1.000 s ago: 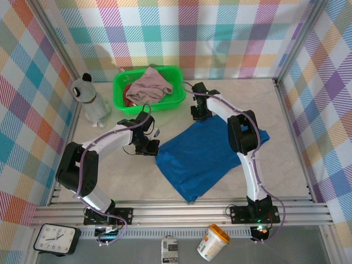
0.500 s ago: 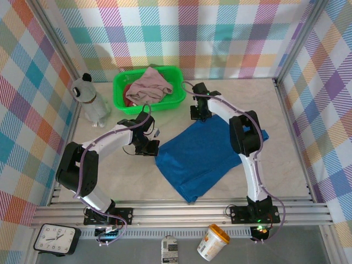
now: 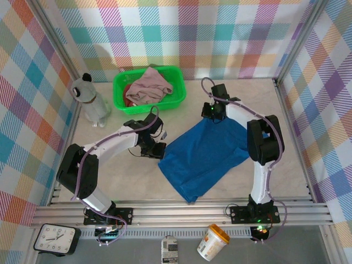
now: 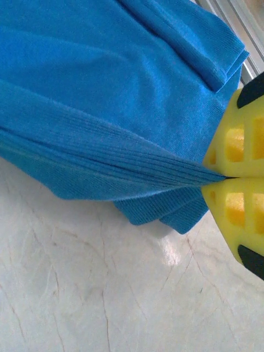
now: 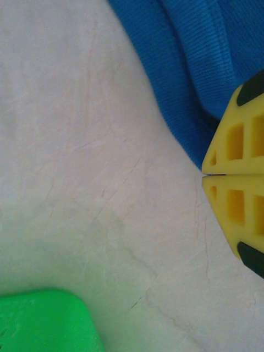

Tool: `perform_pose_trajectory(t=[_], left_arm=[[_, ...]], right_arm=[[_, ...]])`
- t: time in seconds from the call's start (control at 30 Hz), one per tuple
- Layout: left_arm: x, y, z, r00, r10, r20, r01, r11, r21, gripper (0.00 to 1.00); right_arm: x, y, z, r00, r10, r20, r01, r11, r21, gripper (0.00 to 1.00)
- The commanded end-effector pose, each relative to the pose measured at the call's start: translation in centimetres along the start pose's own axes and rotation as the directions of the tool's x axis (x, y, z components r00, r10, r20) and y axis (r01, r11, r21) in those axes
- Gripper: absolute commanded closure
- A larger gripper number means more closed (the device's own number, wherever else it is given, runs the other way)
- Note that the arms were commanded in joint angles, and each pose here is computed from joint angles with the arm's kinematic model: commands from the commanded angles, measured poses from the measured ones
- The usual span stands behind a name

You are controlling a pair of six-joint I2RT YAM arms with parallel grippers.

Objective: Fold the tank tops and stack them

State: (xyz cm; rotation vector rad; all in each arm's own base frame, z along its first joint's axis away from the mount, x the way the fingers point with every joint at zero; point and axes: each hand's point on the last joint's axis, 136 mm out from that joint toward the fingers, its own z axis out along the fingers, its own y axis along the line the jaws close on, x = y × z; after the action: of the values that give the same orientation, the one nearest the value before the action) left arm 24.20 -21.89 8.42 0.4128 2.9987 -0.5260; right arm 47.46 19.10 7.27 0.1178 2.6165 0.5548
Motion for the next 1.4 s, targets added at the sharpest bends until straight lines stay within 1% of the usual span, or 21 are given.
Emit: perform_pose_trajectory(t=[0.0,0.23,0.37,0.5,0.77,1.0,1.07,1.13,1.2,1.3,1.37], left_arm=[[1.0,-1.0,-0.9,1.0,0.004,-0.007,-0.004,1.0,-0.006,1.0],[2.5,-1.6,-1.3,1.0,0.02,-0.02,-0.021,1.0,-0.023,1.0],[3.6,-2.6,-0.1,0.998,0.035,-0.048,-0.035,0.999,-0.015,1.0],[3.9,-3.1,1.1,0.998,0.029,-0.053,-0.029,1.0,-0.002,1.0],[5.0,-3.5,4.0,0.992,0.049,-0.114,-0.05,0.999,-0.012,1.0],[6.3,-3.3,5.6,0.982,0.068,-0.174,-0.075,0.996,-0.037,0.95],[6.4,-3.4,5.6,0.981,0.07,-0.179,-0.078,0.996,-0.034,0.91],[6.6,-3.5,5.5,0.98,0.074,-0.183,-0.081,0.996,-0.031,0.82],[6.7,-3.6,5.1,0.979,0.081,-0.185,-0.087,0.996,-0.028,0.78],[6.7,-4.1,4.3,0.981,0.086,-0.176,-0.089,0.996,-0.011,0.69],[6.6,-4.6,3.6,0.982,0.092,-0.168,-0.092,0.996,0.008,0.61]], right_arm=[[-1.0,1.1,-1.0,0.997,0.043,0.062,-0.037,0.995,-0.091,1.0],[-0.2,0.6,-1.4,0.996,0.053,0.07,-0.043,0.991,-0.127,1.0],[0.6,0.1,-1.7,0.994,0.066,0.082,-0.056,0.99,-0.13,1.0],[1.2,-0.8,-2.1,0.992,0.091,0.09,-0.079,0.988,-0.133,1.0],[3.4,-2.7,-1.9,0.987,0.146,0.067,-0.136,0.982,-0.134,0.98],[5.3,-4.1,-2.8,0.984,0.172,0.052,-0.165,0.979,-0.118,0.94],[5.9,-4.5,-3.0,0.984,0.173,0.045,-0.168,0.98,-0.108,0.93],[6.5,-4.8,-3.2,0.983,0.178,0.04,-0.174,0.98,-0.101,0.92],[6.8,-5.2,-3.5,0.983,0.18,0.039,-0.176,0.98,-0.089,0.91],[7.3,-5.7,-3.9,0.983,0.177,0.038,-0.174,0.982,-0.076,0.83],[7.8,-6.0,-4.2,0.985,0.172,0.025,-0.17,0.984,-0.061,0.82]])
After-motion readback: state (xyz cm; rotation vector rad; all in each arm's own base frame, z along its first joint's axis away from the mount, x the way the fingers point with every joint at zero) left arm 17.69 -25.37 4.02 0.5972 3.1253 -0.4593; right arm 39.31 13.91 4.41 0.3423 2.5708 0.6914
